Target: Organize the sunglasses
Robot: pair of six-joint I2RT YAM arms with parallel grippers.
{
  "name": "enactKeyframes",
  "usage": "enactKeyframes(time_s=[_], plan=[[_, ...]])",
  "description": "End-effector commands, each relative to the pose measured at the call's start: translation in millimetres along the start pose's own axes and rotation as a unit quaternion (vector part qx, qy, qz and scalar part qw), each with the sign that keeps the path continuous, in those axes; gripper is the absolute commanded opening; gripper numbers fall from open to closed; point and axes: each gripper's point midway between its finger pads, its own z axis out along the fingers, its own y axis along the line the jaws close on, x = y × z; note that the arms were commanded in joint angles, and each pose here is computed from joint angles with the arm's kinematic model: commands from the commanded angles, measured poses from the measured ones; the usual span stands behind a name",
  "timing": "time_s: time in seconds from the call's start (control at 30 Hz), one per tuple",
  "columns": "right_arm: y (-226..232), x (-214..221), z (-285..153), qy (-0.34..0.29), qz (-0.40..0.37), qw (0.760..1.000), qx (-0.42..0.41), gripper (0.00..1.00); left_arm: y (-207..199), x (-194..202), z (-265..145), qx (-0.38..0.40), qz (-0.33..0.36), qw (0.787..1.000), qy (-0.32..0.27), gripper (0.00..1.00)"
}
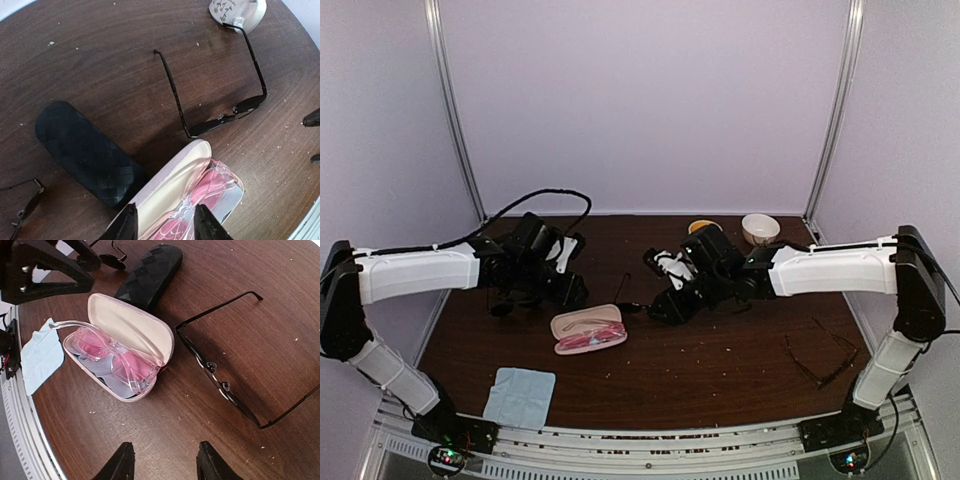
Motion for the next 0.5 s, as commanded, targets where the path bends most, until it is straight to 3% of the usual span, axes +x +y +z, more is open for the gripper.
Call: enactKeyframes(time_s=[0.0,0.3,0.47], plan=[[6,-7,-6,-0.050,0.050,0.997,-0.007,0.43,-15,-10,11,0.039,0.017,0.999,0.008,0.37],[6,8,3,-0.032,0.067,0.997,-0.016,0.40,-31,12,33,0.072,0.031,0.995,0.053,0.17],[7,9,8,-0.027,0.071,0.997,-0.021,0.40,-37,24,43,0.081,0.034,0.994,0.072,0.13]])
